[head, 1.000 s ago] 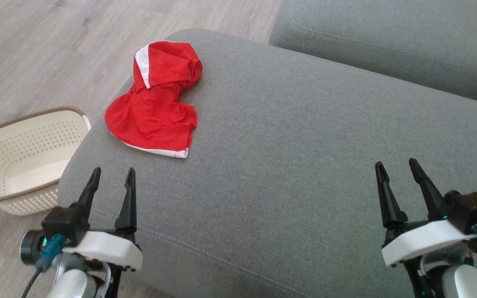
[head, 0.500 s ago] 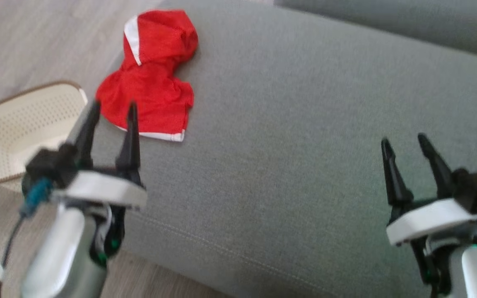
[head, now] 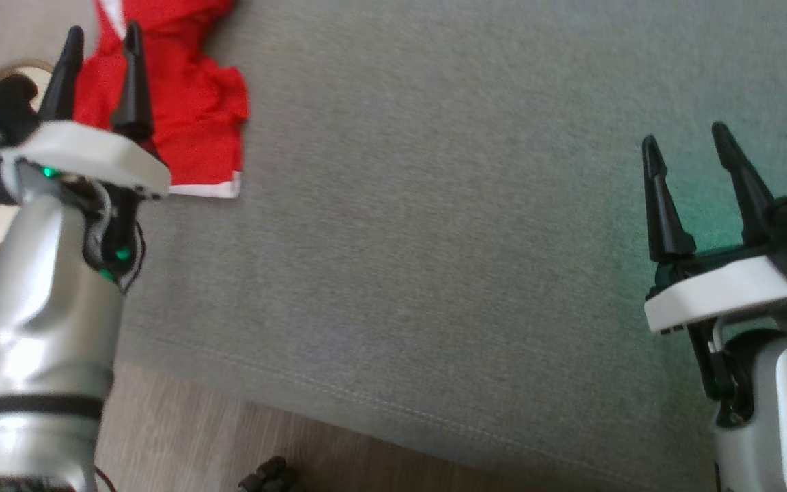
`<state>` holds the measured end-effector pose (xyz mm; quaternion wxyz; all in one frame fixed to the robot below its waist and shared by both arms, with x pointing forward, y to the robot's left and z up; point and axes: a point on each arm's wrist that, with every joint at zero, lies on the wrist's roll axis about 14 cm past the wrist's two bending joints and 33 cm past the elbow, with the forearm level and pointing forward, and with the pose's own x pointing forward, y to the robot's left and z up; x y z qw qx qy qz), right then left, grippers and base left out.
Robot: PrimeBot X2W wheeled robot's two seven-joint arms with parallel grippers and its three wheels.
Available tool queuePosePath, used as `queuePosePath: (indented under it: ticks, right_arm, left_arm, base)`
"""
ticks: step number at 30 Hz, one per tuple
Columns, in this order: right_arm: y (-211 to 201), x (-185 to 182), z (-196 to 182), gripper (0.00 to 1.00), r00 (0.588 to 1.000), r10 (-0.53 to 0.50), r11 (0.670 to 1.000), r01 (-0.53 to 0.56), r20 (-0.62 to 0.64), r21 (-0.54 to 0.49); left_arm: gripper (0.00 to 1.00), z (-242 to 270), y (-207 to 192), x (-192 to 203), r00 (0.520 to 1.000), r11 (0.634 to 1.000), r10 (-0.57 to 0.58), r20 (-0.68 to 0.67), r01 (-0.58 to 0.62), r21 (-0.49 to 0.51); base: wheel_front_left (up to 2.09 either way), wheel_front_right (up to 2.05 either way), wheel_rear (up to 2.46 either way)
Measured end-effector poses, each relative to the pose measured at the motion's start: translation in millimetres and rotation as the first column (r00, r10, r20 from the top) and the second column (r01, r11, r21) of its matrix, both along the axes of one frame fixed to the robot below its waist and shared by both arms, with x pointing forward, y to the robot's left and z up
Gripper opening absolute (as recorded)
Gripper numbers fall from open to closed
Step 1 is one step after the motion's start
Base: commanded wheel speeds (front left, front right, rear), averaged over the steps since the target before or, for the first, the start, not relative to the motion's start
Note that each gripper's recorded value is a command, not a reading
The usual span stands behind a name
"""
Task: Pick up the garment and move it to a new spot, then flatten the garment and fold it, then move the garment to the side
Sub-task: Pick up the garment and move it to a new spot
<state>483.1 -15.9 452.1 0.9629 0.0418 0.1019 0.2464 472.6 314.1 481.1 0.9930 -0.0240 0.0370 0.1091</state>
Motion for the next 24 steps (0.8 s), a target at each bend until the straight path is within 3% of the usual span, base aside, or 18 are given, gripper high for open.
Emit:
queuePosePath:
  ticks: [6,11,17,18,20,24]
  right_arm:
    - [-16,8,-18,1.00,0.999,-0.035,0.999,0.035,-0.029,-0.017]
    - [-31,7,-28,1.00,0.996,-0.068,0.997,0.066,-0.053,-0.040]
    - [-39,7,-28,1.00,0.995,-0.087,0.995,0.084,-0.054,-0.049]
    - [-40,7,-28,1.00,0.995,-0.089,0.995,0.086,-0.053,-0.049]
    - [-40,7,-27,1.00,0.995,-0.091,0.995,0.088,-0.050,-0.049]
    - [-43,7,-21,1.00,0.995,-0.098,0.994,0.096,-0.034,-0.048]
  left_arm:
    - [1.00,-64,5,22,0.971,0.999,-0.022,-0.239,0.015,-0.031]
    - [1.00,-112,4,15,0.895,0.998,-0.035,-0.444,0.010,-0.058]
    - [0.97,-138,-4,3,0.833,0.995,-0.055,-0.551,0.001,-0.099]
    - [0.71,-138,-6,4,0.828,0.995,-0.064,-0.558,0.009,-0.101]
    - [0.00,-138,-8,4,0.826,0.994,-0.072,-0.559,0.014,-0.107]
    - [0.00,-133,-15,6,0.832,0.991,-0.096,-0.547,0.031,-0.127]
  base:
    - [0.00,0.00,0.00]
    - [0.00,0.00,0.00]
    - [0.00,0.00,0.00]
    - [0.00,0.00,0.00]
    - [0.00,0.00,0.00]
    - [0.00,0.00,0.00]
